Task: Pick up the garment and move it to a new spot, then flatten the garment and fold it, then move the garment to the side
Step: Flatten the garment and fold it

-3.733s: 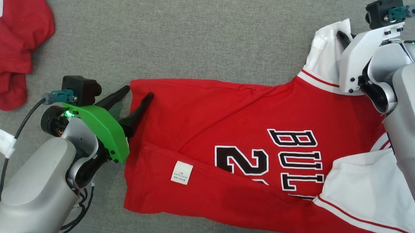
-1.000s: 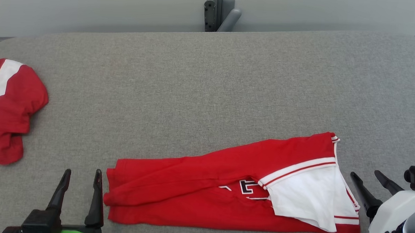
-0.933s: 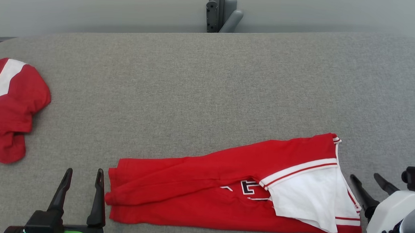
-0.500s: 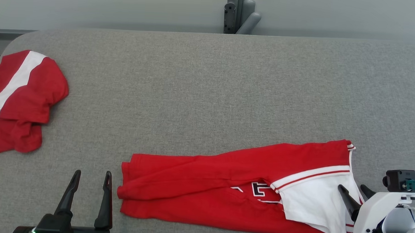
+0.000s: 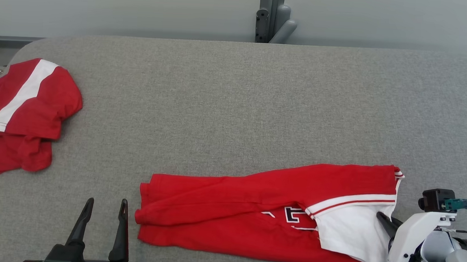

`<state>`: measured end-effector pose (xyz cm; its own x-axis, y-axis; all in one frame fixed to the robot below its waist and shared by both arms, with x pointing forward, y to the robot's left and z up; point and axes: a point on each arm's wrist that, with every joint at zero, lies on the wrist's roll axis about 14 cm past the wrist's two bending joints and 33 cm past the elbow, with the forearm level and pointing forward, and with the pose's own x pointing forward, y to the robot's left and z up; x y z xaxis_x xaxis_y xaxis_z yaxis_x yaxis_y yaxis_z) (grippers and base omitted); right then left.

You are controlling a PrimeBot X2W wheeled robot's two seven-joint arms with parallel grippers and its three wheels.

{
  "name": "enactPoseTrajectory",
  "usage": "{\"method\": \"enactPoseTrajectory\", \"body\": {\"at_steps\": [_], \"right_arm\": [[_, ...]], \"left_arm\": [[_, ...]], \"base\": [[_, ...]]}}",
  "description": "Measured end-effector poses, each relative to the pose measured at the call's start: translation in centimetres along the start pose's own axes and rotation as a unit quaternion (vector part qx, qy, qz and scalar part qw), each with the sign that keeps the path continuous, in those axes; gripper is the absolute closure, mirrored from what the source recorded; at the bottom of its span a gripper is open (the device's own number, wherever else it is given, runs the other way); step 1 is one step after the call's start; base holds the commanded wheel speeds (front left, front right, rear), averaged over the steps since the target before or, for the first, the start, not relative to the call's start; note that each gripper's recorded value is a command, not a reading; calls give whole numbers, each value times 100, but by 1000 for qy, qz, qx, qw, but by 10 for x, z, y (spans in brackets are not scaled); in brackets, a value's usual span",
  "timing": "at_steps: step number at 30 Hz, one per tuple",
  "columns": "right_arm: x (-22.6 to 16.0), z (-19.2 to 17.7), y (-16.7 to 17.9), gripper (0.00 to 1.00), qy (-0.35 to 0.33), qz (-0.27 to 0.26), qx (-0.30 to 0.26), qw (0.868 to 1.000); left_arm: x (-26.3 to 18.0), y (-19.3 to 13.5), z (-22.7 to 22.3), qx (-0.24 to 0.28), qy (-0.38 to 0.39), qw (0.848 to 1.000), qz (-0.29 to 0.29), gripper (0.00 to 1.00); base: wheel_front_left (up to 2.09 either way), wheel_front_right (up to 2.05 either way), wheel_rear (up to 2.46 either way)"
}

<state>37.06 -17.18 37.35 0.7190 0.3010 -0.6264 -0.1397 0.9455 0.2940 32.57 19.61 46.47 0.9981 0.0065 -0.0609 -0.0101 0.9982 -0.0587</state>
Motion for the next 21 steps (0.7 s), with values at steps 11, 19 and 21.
{"method": "enactPoseTrajectory", "body": {"at_steps": [11,19,21], "right_arm": [[-31,23,-56,100,-34,-45,54,997],[-88,39,-151,100,-38,-159,78,983],[-106,46,-175,100,-46,-192,86,976]], "left_arm": [[-1,-1,-6,0,9,1000,-6,0],[4,-1,-17,5,27,1000,-14,0],[6,1,-19,6,30,999,-13,0]], "base": [[0,0,0],[0,0,0],[0,0,0]]}}
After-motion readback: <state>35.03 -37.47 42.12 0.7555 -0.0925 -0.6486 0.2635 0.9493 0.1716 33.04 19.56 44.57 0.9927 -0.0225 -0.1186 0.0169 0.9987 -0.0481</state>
